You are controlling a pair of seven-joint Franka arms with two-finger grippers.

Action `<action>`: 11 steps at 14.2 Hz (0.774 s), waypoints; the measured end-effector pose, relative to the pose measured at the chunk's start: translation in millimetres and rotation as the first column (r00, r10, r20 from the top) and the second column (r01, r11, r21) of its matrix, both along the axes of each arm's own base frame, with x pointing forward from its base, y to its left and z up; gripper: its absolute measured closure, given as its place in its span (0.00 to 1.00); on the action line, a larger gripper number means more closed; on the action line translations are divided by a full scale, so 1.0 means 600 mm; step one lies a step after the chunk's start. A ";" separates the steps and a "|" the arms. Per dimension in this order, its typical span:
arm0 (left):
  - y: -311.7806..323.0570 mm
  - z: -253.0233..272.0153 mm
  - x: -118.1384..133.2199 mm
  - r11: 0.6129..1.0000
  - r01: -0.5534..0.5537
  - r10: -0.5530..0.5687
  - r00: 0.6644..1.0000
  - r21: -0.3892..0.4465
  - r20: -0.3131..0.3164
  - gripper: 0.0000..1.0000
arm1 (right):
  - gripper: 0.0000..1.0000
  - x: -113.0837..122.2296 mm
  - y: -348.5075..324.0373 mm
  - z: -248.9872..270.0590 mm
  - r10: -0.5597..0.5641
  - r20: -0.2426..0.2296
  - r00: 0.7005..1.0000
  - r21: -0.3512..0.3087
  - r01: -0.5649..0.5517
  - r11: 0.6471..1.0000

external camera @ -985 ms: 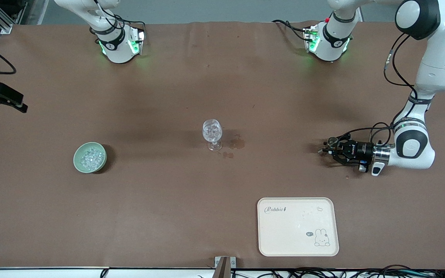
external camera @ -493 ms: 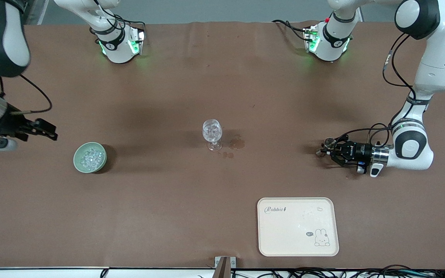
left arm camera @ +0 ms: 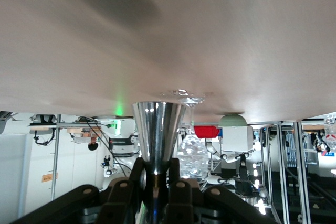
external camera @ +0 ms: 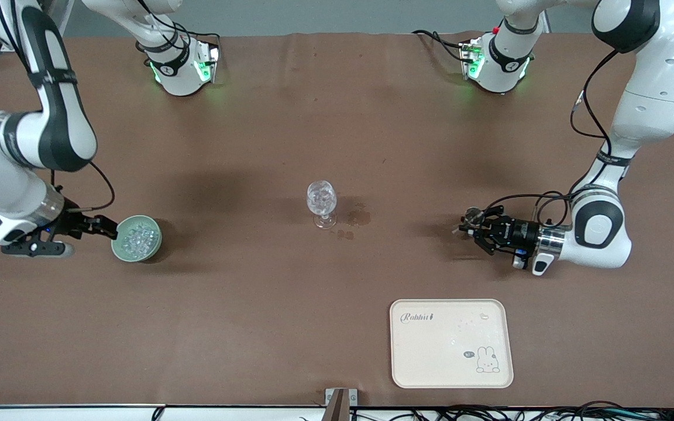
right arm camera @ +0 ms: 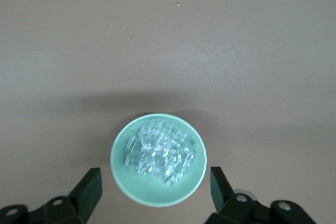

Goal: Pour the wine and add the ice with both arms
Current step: 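Carry the jigger over the glass while the right gripper reaches the bowl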

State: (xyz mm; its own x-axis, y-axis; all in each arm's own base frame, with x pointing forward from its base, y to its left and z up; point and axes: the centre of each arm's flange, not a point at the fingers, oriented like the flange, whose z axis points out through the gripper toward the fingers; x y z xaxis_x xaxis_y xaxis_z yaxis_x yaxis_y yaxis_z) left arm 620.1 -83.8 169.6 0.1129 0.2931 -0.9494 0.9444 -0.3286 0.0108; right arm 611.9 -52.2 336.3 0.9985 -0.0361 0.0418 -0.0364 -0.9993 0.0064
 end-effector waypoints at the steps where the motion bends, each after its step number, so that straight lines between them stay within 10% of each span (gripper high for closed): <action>1: -0.031 0.017 0.007 1.000 -0.010 0.010 1.000 0.013 -0.002 0.79 | 0.11 0.004 -0.005 -0.028 -0.004 -0.008 1.000 -0.001 0.004 1.000; 11: -0.322 0.182 -0.018 0.980 -0.062 0.066 0.998 0.188 -0.017 0.79 | 0.29 -0.004 -0.010 -0.158 -0.039 -0.072 0.997 -0.004 0.038 0.999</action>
